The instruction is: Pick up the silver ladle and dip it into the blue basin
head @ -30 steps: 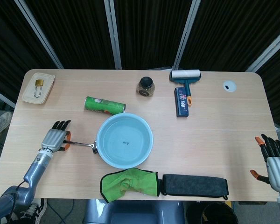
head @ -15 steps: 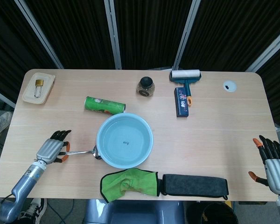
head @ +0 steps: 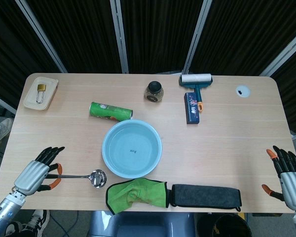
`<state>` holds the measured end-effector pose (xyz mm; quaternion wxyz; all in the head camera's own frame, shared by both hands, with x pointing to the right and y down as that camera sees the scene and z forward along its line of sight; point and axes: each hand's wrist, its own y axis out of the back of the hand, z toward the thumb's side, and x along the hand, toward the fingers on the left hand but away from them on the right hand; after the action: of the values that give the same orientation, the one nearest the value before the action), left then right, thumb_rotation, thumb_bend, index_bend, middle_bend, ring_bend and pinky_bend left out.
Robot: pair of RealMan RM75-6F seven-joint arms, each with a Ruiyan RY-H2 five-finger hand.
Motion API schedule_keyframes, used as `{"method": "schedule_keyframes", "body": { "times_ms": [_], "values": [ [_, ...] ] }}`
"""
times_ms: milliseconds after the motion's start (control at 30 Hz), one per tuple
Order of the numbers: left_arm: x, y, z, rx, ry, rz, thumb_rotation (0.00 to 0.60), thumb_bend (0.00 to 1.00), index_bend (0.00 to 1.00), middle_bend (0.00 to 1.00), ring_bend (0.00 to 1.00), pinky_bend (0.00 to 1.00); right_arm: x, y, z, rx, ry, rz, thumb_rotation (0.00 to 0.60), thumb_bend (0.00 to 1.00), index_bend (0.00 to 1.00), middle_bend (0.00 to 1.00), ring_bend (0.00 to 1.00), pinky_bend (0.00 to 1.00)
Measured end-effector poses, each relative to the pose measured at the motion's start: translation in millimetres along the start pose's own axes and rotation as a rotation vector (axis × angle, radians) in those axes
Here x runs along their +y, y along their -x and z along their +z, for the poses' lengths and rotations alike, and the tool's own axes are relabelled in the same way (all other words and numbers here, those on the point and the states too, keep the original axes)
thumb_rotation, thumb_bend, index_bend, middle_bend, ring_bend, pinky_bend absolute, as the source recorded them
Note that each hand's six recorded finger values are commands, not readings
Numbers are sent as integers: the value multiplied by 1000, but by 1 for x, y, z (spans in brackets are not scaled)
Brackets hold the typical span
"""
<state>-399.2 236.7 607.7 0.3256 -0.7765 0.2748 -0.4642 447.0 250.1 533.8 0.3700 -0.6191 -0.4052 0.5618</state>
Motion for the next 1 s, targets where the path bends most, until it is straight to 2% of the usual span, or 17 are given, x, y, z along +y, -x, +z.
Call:
{"method": "schedule_keyframes", "body": {
  "times_ms": [167, 467, 600, 733, 867, 1000],
  "values": [
    [12, 8, 10, -30, 46, 25, 600, 622, 737, 0, 0, 0, 1, -3, 3, 13, 4, -1, 600, 82, 52, 0, 0, 0],
    [26, -7, 22, -77, 86, 71, 600, 625, 744, 0, 0, 0, 0, -3, 3, 16, 3, 4, 600, 82, 53, 0, 0, 0],
    [37, -29, 14, -50, 80, 118, 600, 626, 746, 0, 0, 0, -2, -5, 1, 8, 0, 11, 600, 81, 53, 0, 0, 0],
    [44, -56, 7, -22, 98, 137, 600, 638, 751, 0, 0, 0, -2, -3, -3, -6, 0, 11, 600, 82, 53, 0, 0, 0],
    [44, -82, 5, -10, 128, 159, 600, 651, 754, 0, 0, 0, -3, 1, -7, -24, 0, 18, 600, 81, 53, 0, 0, 0],
    [39, -105, 5, -5, 156, 152, 600, 651, 758, 0, 0, 0, -5, 4, -9, -35, 0, 27, 600, 81, 52, 0, 0, 0]
  ]
}}
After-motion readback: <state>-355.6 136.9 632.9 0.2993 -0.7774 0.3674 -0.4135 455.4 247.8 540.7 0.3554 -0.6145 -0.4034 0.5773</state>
